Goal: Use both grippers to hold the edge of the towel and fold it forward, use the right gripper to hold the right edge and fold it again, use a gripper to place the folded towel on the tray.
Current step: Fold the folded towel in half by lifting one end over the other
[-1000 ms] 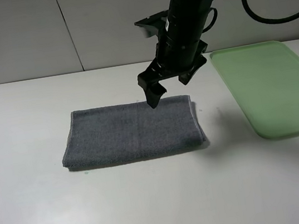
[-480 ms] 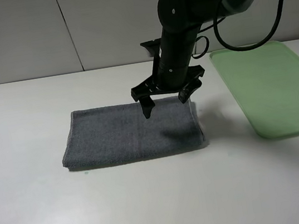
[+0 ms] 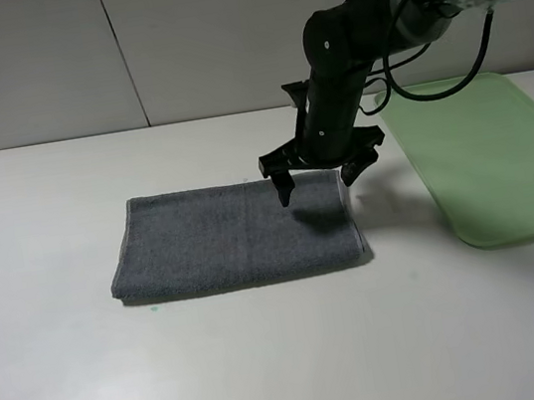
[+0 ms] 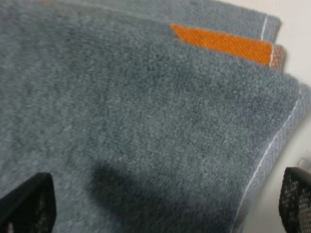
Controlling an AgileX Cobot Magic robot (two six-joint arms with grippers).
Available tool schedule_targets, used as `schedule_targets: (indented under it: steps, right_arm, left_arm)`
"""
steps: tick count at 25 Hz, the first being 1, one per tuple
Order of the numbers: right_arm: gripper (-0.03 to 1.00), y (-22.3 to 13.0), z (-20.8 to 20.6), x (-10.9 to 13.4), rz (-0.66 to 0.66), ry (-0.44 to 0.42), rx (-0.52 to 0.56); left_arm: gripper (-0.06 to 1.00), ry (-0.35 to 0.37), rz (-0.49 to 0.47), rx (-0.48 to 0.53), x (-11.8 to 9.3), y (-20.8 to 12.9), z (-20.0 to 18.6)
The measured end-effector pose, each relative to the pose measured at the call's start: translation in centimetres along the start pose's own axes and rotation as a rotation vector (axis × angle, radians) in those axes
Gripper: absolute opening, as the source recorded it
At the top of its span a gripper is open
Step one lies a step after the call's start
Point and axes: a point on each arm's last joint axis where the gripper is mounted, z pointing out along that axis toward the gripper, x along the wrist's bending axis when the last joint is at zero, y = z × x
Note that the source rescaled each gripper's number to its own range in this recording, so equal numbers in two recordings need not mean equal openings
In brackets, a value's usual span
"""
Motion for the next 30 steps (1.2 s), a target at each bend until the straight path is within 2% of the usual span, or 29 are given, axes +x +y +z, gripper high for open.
schedule_targets:
  steps: [6,10,15,22,30]
  right_arm:
    - [1.00,0.1,0.3,-0.6,-0.004,-0.066,-0.009]
    - [1.00,-0.2,0.5,-0.8,-0.009,-0.080,-0.001]
    - [1.00,-1.3,1.7,-2.5,0.030,-0.090,0.045]
    - [1.00,-1.2,1.9,-2.7,0.035,-0.047,0.029]
    - [1.00,-1.5,3.4,-2.7,0.023,-0.022,0.071]
  left_arm:
    - [1.00,0.000,0.000,0.000,0.0,0.0,0.0]
    - [1.00,0.000,0.000,0.000,0.0,0.0,0.0]
    - [1.00,0.000,0.000,0.000,0.0,0.0,0.0]
    - [1.00,0.000,0.000,0.000,0.0,0.0,0.0]
    - [1.00,0.000,0.000,0.000,0.0,0.0,0.0]
